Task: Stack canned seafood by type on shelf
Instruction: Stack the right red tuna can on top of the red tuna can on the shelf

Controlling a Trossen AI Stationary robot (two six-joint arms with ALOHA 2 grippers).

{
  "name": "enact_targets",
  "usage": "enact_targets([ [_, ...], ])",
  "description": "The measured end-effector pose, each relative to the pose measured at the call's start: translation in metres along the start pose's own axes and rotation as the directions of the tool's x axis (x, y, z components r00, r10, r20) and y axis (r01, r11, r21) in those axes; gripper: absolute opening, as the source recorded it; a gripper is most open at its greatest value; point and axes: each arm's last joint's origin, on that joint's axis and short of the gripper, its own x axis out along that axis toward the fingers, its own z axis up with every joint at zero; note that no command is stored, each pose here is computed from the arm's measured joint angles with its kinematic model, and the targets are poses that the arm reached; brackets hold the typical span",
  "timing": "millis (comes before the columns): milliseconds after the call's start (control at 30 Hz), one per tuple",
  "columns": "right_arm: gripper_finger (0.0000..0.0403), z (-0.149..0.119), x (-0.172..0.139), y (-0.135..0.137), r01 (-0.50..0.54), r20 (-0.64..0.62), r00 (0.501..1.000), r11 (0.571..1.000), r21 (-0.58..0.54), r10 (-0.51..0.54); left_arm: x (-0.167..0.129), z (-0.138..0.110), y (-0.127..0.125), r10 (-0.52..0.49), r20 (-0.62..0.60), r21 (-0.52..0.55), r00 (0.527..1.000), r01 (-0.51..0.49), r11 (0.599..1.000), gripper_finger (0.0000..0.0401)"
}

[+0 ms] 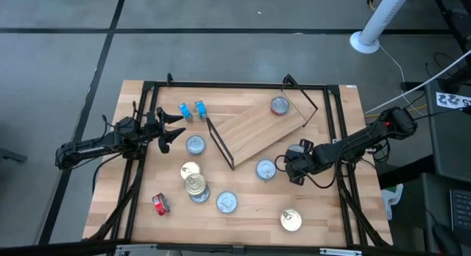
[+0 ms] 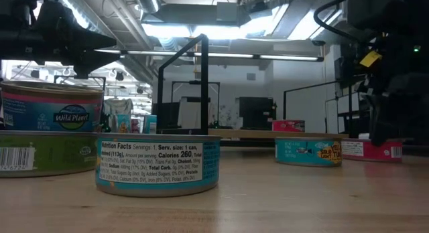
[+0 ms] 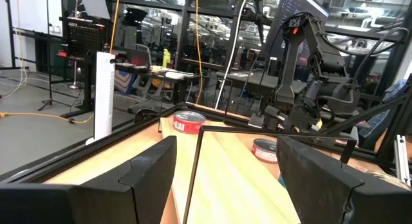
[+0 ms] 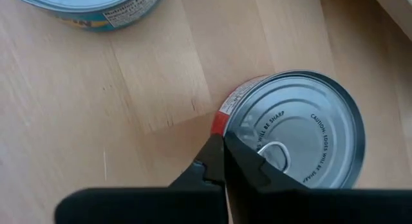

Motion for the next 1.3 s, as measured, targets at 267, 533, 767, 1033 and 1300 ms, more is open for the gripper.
enact_targets([
  [267,0.0001,0.000,0.000,0.000,-0.001,-0.001,1.000,1.000,0.000,0.001,0.000,0.000,0.000,0.000,0.000,0.000,1.000,0.000,1.000,0.0263],
  [533,0.0000,0.005,-0.012,0.000,0.026,-0.047,0.999,1.000,-0.015,-0.026,0.000,0.000,0.000,0.000,0.000,0.000,1.000,0.000,1.000,0.0263],
  [767,0.0000,0.007,-0.015,0.000,0.024,-0.047,0.999,0.999,-0.028,-0.026,0.000,0.000,0.000,0.000,0.000,0.000,1.000,0.000,1.000,0.0263],
  [1033,0.0000,0.007,-0.016,0.000,0.021,-0.040,0.999,0.999,-0.031,-0.022,0.000,0.000,0.000,0.000,-0.001,0.000,1.000,0.000,1.000,0.0263],
  [1300,0.0000,0.008,-0.016,0.000,0.017,-0.040,0.999,0.999,-0.038,-0.019,0.000,0.000,0.000,0.000,0.000,0.000,1.000,0.000,1.000,0.0263],
])
